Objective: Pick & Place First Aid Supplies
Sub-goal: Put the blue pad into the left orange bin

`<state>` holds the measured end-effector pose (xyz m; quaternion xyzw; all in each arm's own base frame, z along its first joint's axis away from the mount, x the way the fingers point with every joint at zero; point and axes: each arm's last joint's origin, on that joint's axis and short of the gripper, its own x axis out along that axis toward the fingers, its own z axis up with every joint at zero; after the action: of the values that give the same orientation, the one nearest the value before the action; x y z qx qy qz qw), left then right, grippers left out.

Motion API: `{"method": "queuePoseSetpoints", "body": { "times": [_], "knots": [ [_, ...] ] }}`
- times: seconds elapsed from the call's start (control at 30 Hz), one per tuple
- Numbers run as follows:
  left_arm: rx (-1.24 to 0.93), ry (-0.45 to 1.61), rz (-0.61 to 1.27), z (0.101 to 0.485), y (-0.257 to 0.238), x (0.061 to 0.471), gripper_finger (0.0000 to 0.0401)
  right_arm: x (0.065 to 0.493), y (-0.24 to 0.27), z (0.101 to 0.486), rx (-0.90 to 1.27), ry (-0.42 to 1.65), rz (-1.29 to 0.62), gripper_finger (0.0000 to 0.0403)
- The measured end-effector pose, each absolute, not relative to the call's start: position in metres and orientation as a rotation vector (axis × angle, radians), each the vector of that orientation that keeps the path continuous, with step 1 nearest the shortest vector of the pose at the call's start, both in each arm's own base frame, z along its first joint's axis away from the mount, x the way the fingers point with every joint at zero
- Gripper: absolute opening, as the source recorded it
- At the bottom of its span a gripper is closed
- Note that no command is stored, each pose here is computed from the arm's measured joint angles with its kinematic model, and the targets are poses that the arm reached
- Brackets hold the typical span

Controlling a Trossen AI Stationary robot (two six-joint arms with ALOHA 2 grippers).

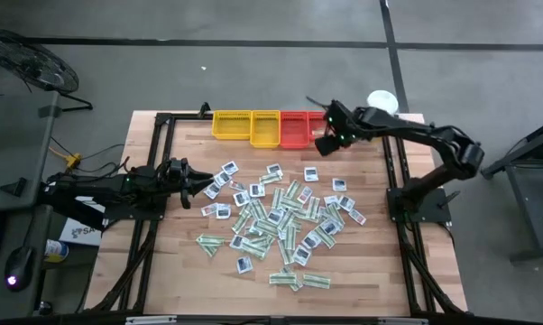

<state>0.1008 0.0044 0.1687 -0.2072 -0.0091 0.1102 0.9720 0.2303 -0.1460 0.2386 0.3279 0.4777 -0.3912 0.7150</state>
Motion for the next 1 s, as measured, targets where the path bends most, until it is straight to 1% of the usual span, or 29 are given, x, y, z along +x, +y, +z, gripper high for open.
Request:
{"method": "queuePoseSetpoints", "body": {
  "times": [0.17,0.27,0.43,0.57,0.73,1.0],
  "knots": [
    [-0.418,-0.018,0.222,0.169,0.004,0.101,0.0101,0.218,-0.112,0.224,0.594,1.193,-0.602,0.0126],
    [-0.418,-0.019,0.223,0.169,0.004,0.101,0.0101,0.210,-0.101,0.215,0.478,1.268,-0.450,0.0126],
    [-0.418,-0.018,0.223,0.169,0.004,0.101,0.0101,0.199,-0.094,0.197,0.316,1.366,-0.293,0.0126],
    [-0.418,-0.018,0.222,0.169,0.004,0.101,0.0101,0.196,-0.093,0.184,0.253,1.371,-0.241,0.0126],
    [-0.418,-0.018,0.223,0.169,0.004,0.101,0.0101,0.192,-0.090,0.170,0.234,1.369,-0.224,0.0126],
    [-0.418,-0.019,0.222,0.169,0.004,0.101,0.0101,0.191,-0.091,0.159,0.215,1.349,-0.223,0.0126]
  ]
}}
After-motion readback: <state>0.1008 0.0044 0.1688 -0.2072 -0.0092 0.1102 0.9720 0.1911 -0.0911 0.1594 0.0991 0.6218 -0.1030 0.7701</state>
